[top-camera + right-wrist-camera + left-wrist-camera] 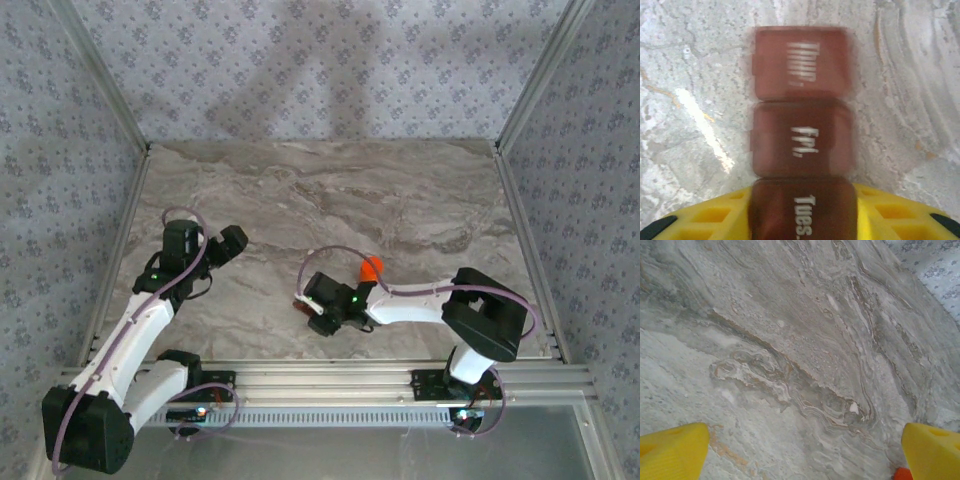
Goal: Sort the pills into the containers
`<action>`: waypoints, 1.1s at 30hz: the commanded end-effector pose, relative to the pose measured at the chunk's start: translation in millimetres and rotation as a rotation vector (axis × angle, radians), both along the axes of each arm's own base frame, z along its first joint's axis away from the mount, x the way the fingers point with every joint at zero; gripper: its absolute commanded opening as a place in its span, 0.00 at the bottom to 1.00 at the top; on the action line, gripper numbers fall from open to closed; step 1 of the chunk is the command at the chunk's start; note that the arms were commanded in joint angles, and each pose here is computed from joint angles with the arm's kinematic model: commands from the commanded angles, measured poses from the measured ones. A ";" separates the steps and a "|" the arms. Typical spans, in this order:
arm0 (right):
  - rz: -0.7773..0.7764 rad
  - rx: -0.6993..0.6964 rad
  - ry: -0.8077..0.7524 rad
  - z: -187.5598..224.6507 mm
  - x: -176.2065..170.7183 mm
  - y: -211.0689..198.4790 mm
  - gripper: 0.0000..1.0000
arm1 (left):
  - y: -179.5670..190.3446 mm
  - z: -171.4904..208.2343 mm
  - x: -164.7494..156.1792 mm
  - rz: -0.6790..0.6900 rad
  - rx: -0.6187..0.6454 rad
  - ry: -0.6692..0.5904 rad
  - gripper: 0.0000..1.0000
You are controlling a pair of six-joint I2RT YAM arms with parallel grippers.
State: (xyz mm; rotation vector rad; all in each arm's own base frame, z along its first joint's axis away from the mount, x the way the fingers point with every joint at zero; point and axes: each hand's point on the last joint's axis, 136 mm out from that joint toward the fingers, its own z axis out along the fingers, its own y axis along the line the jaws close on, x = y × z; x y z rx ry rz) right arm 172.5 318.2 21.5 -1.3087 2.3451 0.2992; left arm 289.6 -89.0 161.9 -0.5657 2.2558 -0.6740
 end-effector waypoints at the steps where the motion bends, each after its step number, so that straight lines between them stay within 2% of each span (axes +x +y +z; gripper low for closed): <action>1: -0.032 0.002 0.020 4.7 -1.1 -10.4 0.46 | -10.8 1.9 -0.3 0.011 -0.108 0.019 0.98; 4: -0.080 0.067 0.010 26.6 11.3 -7.8 0.43 | -12.3 6.1 -0.2 0.068 -0.201 0.033 0.98; 16: -0.283 0.417 -0.011 134.7 73.6 12.0 0.43 | -64.2 52.7 0.8 -0.042 -0.535 -0.050 0.98; 22: -0.291 0.494 0.008 156.0 87.2 30.5 0.42 | -93.1 65.0 6.5 -0.115 -0.561 -0.057 0.98; 33: -0.290 0.488 0.024 149.1 88.3 40.1 0.42 | -117.9 75.3 11.7 -0.167 -0.565 -0.070 0.98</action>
